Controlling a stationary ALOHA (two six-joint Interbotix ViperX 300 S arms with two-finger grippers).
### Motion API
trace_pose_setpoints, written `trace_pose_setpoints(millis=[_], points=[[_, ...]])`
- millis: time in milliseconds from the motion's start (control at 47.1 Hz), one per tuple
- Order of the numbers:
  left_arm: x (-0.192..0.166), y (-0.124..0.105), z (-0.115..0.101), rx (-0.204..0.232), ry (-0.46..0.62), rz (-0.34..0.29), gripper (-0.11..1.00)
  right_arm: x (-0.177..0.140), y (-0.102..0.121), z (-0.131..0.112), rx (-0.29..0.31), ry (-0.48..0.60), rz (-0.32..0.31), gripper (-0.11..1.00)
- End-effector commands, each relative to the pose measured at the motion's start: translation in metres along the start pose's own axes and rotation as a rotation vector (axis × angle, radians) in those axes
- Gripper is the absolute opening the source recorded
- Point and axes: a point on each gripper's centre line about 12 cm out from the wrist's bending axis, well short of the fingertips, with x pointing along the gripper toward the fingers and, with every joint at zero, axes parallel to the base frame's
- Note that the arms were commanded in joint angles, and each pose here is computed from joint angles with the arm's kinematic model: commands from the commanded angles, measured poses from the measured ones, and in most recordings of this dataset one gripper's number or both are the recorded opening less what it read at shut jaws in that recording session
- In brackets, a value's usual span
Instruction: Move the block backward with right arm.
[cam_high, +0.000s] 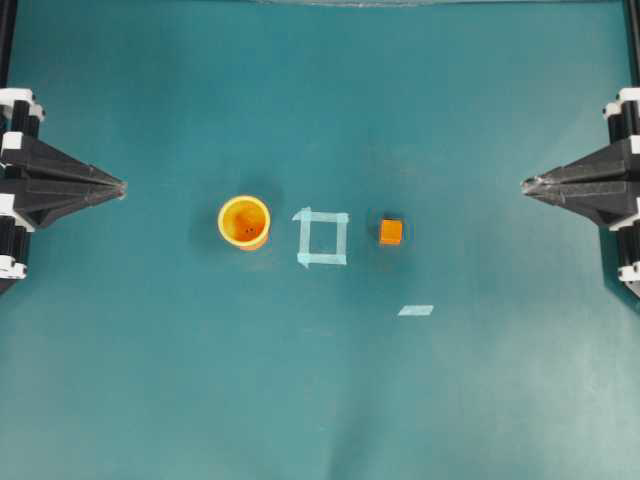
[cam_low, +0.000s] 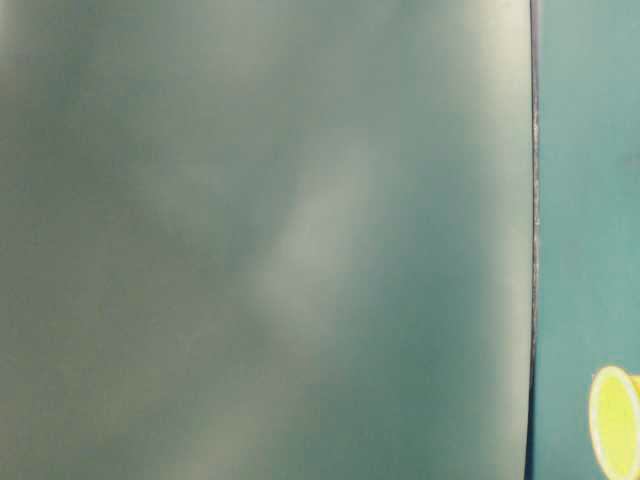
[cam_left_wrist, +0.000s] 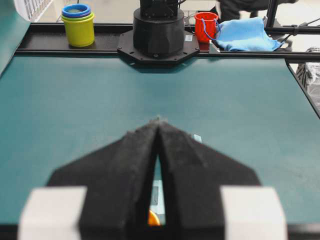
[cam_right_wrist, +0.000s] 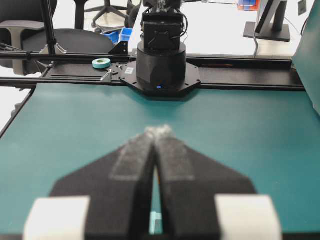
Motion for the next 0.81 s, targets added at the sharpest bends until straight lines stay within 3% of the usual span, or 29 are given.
trace_pose_setpoints(millis=[0,234,595,680,786], points=[[0.004,0.000,0.008,0.004,0.015,0.000,0.00,0.003,-0.001,0.006,0.004,-0.012,-0.007,0.00],[0.005,0.000,0.005,-0.008,0.071,0.000,0.00,0.007,-0.002,0.001,0.006,0.103,-0.008,0.00],[0.005,0.000,0.003,-0.008,0.078,0.000,0.00,0.012,-0.004,0.004,0.035,0.121,-0.020,0.01],[0.005,0.000,0.004,-0.008,0.077,0.000,0.00,0.015,-0.005,0.002,0.055,0.134,-0.029,0.07],[0.005,0.000,0.004,-0.008,0.077,0.000,0.00,0.022,-0.008,-0.002,0.076,0.158,-0.041,0.23]])
